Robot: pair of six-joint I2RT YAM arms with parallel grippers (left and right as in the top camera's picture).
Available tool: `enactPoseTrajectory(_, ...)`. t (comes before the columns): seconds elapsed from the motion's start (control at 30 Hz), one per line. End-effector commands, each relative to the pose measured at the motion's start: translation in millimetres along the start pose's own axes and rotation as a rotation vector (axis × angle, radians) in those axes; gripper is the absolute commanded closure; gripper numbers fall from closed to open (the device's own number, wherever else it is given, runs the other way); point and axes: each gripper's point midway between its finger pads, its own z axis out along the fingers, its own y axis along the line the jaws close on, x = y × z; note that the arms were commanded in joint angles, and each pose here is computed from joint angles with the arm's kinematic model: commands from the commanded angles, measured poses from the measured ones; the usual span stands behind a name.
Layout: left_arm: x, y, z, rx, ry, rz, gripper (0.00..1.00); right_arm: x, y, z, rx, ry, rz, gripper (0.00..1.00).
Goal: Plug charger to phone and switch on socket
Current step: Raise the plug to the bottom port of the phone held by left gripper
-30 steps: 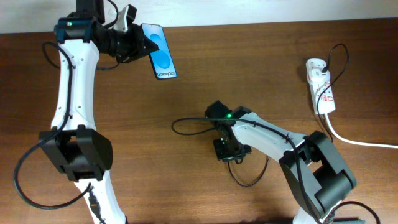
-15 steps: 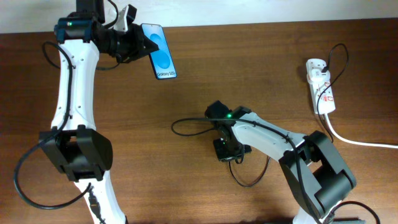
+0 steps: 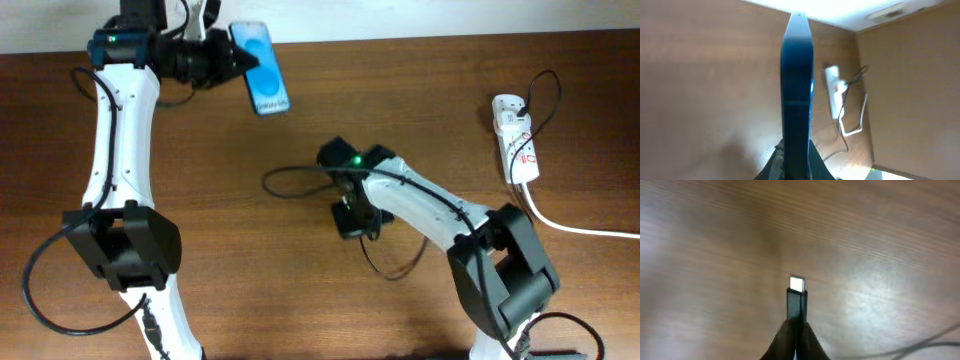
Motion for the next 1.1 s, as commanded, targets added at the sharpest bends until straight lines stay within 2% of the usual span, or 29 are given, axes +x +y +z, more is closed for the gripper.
enactPoseTrajectory(0.0,-17.6,-53.5,-12.6,0.249,-0.051,0.167,1.00,-31.5,14.1,-60.1,-0.029,-0.116,-0.072,0.96)
enactPoseTrajectory(0.03,-22.2,-60.8,-14.8,0.283,-0.068,0.210,1.00,-38.4,18.3,-93.2,-0.040,-0.154,-0.100,0.96)
enactPoseTrajectory(0.13,-35.5,-67.5,-19.3,0.307,-0.106,0.191,1.00,-41.0,21.8,-141.0,-0.057,-0.220,-0.131,0.96)
enactPoseTrajectory(0.2,-37.2,-85.4,-26.2,0.397,-0.107,0.248,1.00,-42.7,24.5,-175.2,-0.080,-0.298,-0.145,0.96)
enactPoseTrajectory(0.37,-26.3,-121.6,-46.0,0.604,-0.011,0.251,1.00,-55.8,50.1,-238.7,-0.234,-0.491,-0.178,0.96)
enactPoseTrajectory(0.4,-26.6,-122.4,-46.8,0.607,-0.004,0.233,1.00,-63.6,56.9,-248.0,-0.274,-0.534,-0.163,0.96)
enactPoseTrajectory(0.53,-25.6,-123.2,-47.3,0.611,0.031,0.137,1.00,-83.9,65.2,-264.3,-0.321,-0.633,-0.127,0.96)
enactPoseTrajectory(0.8,-20.4,-127.0,-50.5,0.644,0.042,0.197,1.00,-99.6,72.7,-298.9,-0.365,-0.767,-0.137,0.96)
enactPoseTrajectory(1.07,-15.1,-131.0,-53.2,0.674,0.070,0.205,1.00,-105.3,75.3,-308.4,-0.389,-0.803,-0.116,0.96)
